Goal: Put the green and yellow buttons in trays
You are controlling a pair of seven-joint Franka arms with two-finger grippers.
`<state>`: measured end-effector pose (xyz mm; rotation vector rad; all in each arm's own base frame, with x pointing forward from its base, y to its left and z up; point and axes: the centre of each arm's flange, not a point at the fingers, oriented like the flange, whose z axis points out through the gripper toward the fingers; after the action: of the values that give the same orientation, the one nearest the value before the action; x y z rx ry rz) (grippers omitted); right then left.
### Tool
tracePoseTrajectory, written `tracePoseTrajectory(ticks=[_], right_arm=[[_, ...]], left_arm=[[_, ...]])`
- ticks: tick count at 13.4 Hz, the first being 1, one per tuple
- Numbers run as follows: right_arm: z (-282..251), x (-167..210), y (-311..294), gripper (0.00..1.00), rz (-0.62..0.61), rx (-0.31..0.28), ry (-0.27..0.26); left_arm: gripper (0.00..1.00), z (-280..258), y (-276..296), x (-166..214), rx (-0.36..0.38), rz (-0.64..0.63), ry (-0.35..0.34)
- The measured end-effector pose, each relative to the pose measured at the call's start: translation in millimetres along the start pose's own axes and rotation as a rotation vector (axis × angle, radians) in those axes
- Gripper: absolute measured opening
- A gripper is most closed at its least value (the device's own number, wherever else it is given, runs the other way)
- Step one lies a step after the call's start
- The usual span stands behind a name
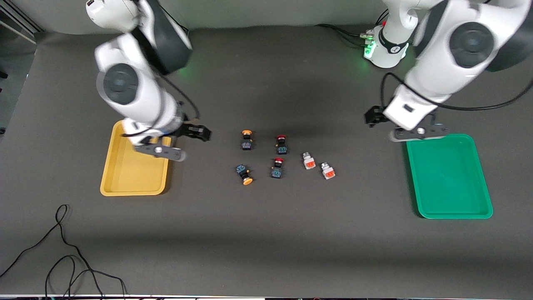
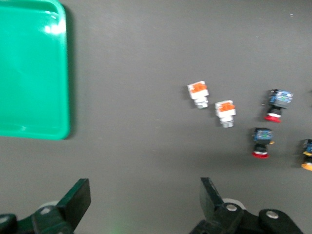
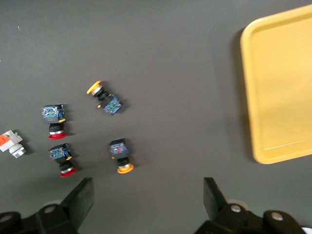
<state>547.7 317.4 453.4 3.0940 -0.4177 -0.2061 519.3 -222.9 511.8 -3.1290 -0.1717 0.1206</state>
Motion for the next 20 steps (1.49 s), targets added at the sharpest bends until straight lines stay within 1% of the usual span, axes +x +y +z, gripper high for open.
tracePoseTrajectory(ticks=[1,3,4,7,10,12,15,16,19,20], right_arm=[[25,-12,-18,1.00,0.012,0.012,0.003],[75,-33,-40,1.00,0.020,0.058,-0.003],[97,-41,-45,1.00,0.016,0.064,-0.005],[151,-63,-63,1.00,-0.017,0.035,-0.007],[210,-76,-82,1.00,-0.049,0.004,0.006],[246,-76,-85,1.00,-0.054,-0.018,0.011],[277,-73,-85,0.98,-0.054,-0.028,0.024],[283,-74,-87,0.94,-0.058,-0.030,0.028],[285,-73,-87,0.55,-0.058,-0.026,0.037],[283,-70,-86,0.45,-0.054,-0.024,0.042]], left_arm=[[1.00,9,23,-8,-0.002,-0.015,0.004],[1.00,25,59,-19,-0.012,-0.030,0.014],[1.00,32,71,-21,-0.016,-0.032,0.016],[1.00,53,88,-20,-0.023,-0.020,0.004],[1.00,98,101,-9,-0.033,-0.019,-0.017],[1.00,139,110,-3,-0.039,-0.017,-0.026],[1.00,188,115,4,-0.050,-0.030,-0.031],[1.00,199,116,6,-0.050,-0.033,-0.035],[1.00,226,121,8,-0.057,-0.064,-0.038],[1.00,236,125,7,-0.059,-0.067,-0.039]])
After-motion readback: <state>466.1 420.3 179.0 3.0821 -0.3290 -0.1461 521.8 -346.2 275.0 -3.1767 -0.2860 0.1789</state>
